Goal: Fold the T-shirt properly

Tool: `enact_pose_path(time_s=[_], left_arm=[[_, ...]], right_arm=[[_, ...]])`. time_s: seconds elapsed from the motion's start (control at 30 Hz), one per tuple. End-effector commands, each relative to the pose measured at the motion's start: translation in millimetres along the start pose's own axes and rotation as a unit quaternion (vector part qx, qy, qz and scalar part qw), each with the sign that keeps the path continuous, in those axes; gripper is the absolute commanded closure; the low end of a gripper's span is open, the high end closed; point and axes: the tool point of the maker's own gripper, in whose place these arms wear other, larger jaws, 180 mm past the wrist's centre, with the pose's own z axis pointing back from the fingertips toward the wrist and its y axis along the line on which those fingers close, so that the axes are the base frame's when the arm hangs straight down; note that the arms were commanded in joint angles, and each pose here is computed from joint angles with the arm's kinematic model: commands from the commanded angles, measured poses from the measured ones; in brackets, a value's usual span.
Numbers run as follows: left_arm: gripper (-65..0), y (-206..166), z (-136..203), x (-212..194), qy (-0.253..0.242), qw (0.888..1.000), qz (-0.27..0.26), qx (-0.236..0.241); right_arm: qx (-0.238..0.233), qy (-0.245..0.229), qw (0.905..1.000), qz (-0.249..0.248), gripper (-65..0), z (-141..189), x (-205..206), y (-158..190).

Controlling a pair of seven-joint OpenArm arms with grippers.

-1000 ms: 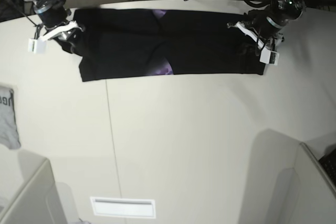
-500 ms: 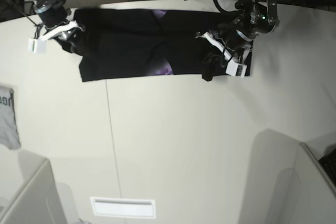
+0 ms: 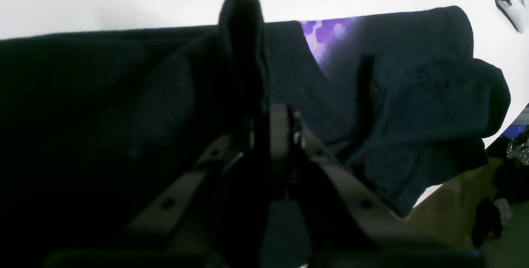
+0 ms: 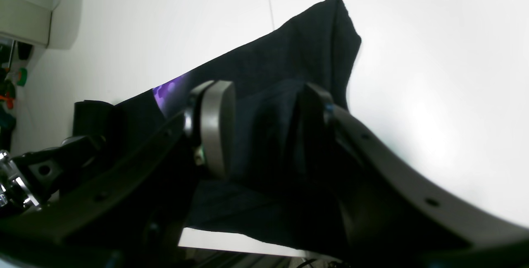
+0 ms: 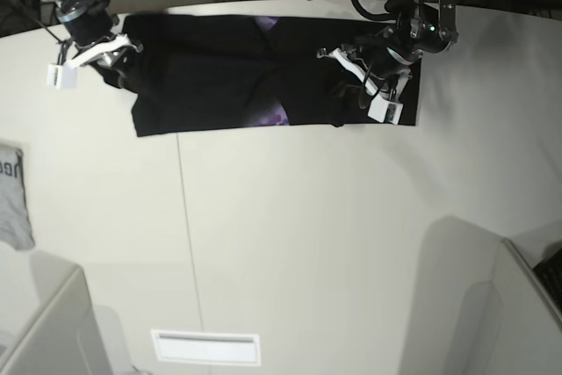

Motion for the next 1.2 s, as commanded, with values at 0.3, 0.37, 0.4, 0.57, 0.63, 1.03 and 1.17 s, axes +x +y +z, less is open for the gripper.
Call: enact_pose_path(time_s=[0.3,0.37,0.4,0.57,0.63,1.03,1.17], left_arm=[[0.0,-6,2,10,-0.019,1.0,-0.005,-0.012],[-5.1,-7,2,10,-0.019,1.0,-0.005,-0.013],[-11.0,-7,2,10,-0.019,1.0,-0.005,-0.013],[-31.6,-33,-7,3,-0.003,0.999,-0.022,-0.048],[-35.2,-46,-11,-2,0.006,0.997,-0.029,-0.064],[-33.6,-22,14,15,-0.024,0.998,-0.043,-0.026],[0.0,63,60,23,-0.048,0.995,-0.019,0.09]], right_arm=[[0.008,-0.017,0.9998,0.005,-24.3,2,10,4],[0.008,-0.017,0.9998,0.005,-24.3,2,10,4],[0.008,-0.017,0.9998,0.005,-24.3,2,10,4],[0.008,-0.017,0.9998,0.005,-24.3,2,10,4],[0.008,-0.017,0.9998,0.005,-24.3,2,10,4],[-0.043,-0.049,0.9978,0.007,-24.9,16,41,-30],[-0.082,0.016,0.9965,0.002,-33.3,23,43,-63]])
